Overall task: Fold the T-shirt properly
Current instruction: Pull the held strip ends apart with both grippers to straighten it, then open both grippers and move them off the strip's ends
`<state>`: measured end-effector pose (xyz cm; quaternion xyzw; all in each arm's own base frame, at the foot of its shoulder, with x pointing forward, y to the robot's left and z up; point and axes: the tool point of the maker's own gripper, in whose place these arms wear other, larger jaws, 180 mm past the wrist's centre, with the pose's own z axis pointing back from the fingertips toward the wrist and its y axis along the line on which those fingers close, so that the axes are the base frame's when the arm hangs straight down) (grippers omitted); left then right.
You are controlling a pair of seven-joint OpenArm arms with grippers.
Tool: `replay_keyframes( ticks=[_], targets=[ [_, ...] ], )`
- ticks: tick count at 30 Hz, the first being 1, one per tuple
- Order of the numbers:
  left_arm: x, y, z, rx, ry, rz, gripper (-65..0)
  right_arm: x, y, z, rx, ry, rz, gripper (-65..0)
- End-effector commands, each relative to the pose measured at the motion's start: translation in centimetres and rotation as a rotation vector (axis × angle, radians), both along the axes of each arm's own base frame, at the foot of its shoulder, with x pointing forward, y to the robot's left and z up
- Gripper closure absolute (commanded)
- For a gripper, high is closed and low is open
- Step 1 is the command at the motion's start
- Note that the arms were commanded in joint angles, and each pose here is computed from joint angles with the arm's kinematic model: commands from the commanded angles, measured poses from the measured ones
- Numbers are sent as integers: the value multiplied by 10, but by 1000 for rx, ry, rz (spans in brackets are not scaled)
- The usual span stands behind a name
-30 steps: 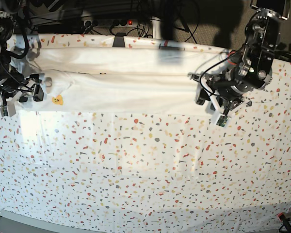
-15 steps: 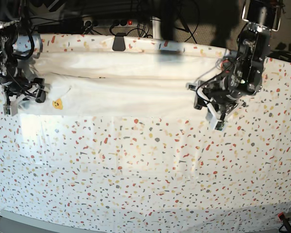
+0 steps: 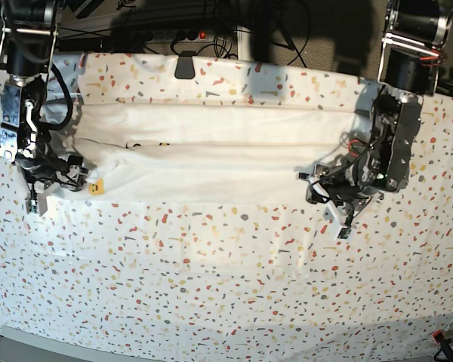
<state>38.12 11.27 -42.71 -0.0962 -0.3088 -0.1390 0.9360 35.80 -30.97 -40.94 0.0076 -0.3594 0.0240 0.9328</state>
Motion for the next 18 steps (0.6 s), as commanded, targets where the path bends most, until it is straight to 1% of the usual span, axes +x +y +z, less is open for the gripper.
replay_keyframes(
  ticks=[1, 5, 7, 12, 18],
  targets=[
    [2, 14, 0, 55, 24, 18, -266, 10, -4, 13, -12, -23, 6, -366],
    [4, 16, 4, 67, 41, 15, -266, 13, -6, 18, -11, -34, 5, -366],
    [5, 14, 8, 66, 30, 10, -266, 14, -6, 21, -16, -41, 9, -366],
    [14, 4, 35, 61, -37, -16, -266, 21, -5, 40, -46, -77, 52, -366],
    [26, -7, 76, 47, -155, -24, -266, 31, -7, 75, -107, -144, 89, -366]
  ],
)
